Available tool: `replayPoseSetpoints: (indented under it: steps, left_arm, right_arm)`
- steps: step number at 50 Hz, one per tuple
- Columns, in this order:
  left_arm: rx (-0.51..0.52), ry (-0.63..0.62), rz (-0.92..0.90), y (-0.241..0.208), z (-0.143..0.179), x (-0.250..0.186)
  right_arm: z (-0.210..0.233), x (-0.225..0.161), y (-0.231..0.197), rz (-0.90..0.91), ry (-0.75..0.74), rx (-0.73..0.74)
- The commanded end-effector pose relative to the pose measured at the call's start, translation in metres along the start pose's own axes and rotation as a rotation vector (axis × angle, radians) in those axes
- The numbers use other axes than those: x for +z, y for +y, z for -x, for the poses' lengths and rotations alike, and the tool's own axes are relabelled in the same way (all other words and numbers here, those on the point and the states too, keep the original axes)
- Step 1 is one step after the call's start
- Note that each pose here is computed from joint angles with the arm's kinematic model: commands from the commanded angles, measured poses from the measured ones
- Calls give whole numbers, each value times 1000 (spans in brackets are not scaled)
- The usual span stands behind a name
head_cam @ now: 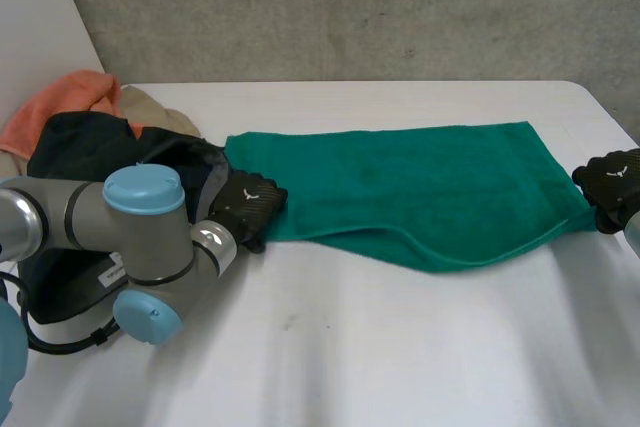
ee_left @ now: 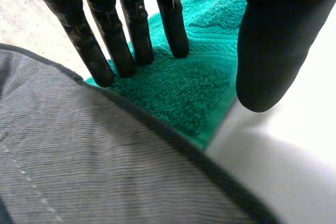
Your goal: Fold the laundry.
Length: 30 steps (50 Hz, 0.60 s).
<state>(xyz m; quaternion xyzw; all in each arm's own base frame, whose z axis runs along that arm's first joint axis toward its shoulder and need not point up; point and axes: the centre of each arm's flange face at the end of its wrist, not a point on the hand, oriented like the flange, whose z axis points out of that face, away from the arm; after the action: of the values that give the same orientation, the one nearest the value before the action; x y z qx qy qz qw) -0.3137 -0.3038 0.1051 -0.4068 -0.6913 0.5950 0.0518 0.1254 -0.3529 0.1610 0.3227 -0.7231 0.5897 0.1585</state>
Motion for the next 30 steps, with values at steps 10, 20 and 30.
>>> replayPoseSetpoints:
  steps: [10, 20, 30]
  left_arm:
    - [118, -46, -26, 4, 17, 25]
    - [110, -89, -58, -23, 36, 9]
    - [-20, 11, 107, -55, 32, -79]
  right_arm:
    - [1, 0, 2, 7, -3, 2]
    - [-3, -1, 0, 11, 12, -27]
    - [-23, -44, -15, 141, -77, -188]
